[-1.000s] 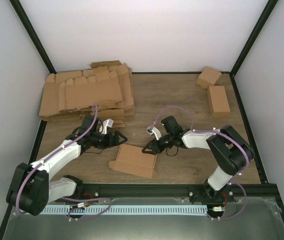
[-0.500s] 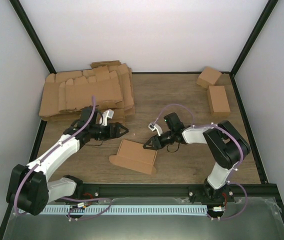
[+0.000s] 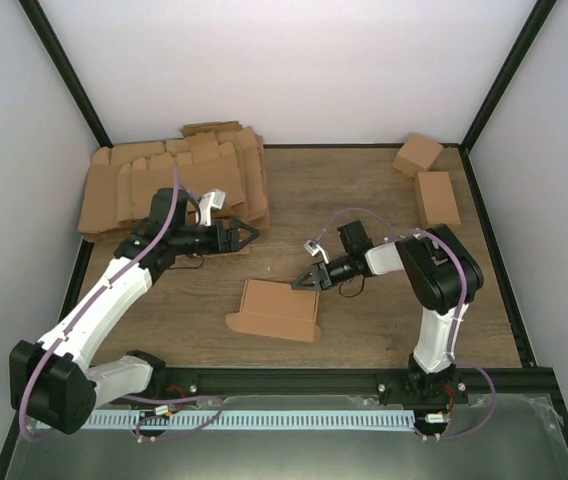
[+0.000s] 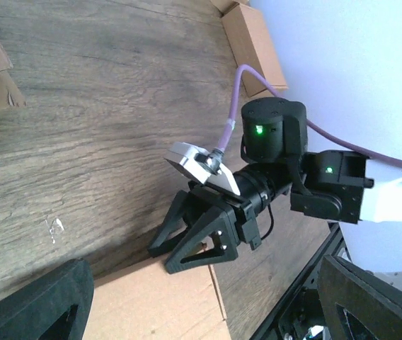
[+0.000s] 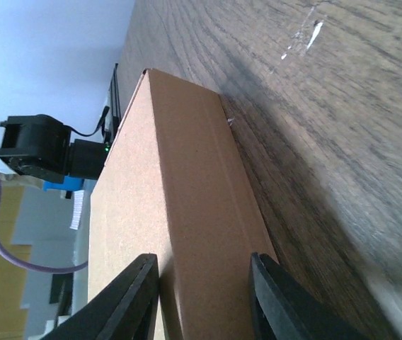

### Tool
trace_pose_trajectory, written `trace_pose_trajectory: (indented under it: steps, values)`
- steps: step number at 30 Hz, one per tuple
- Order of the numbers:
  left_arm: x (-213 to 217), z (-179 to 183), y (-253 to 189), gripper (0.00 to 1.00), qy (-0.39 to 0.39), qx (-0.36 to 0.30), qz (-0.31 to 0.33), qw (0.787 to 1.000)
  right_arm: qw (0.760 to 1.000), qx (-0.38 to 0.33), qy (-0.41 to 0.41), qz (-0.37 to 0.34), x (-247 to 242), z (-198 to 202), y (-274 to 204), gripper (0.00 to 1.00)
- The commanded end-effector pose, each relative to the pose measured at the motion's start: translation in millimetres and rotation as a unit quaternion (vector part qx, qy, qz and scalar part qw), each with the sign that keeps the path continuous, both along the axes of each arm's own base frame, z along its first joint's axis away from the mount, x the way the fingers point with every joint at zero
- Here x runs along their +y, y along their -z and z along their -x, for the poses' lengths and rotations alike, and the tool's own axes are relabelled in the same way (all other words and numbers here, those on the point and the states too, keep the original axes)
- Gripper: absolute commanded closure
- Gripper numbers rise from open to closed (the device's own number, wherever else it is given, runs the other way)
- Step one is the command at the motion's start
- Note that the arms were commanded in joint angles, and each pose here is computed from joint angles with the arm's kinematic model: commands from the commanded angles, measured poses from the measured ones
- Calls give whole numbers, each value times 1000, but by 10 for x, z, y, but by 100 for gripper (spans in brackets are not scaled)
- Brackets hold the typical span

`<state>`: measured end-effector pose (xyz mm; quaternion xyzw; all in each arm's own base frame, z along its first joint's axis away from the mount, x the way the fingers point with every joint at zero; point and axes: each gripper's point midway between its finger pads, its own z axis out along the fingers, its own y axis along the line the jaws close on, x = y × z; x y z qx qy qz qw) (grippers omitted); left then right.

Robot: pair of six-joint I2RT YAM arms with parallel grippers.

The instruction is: Fold the paper box

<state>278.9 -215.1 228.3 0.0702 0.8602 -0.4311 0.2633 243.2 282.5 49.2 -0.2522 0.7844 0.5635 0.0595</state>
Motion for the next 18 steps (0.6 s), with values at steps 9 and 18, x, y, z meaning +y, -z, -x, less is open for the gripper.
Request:
trace_pose_trajectory:
  steps: [9,18]
  values:
    - [30,55,-236,11,1,-22,4,1000,999,43,24,-19,-87,-266,100,72]
    - [37,62,-344,10,0,-31,7,999,998,48,39,2,-113,-428,257,72]
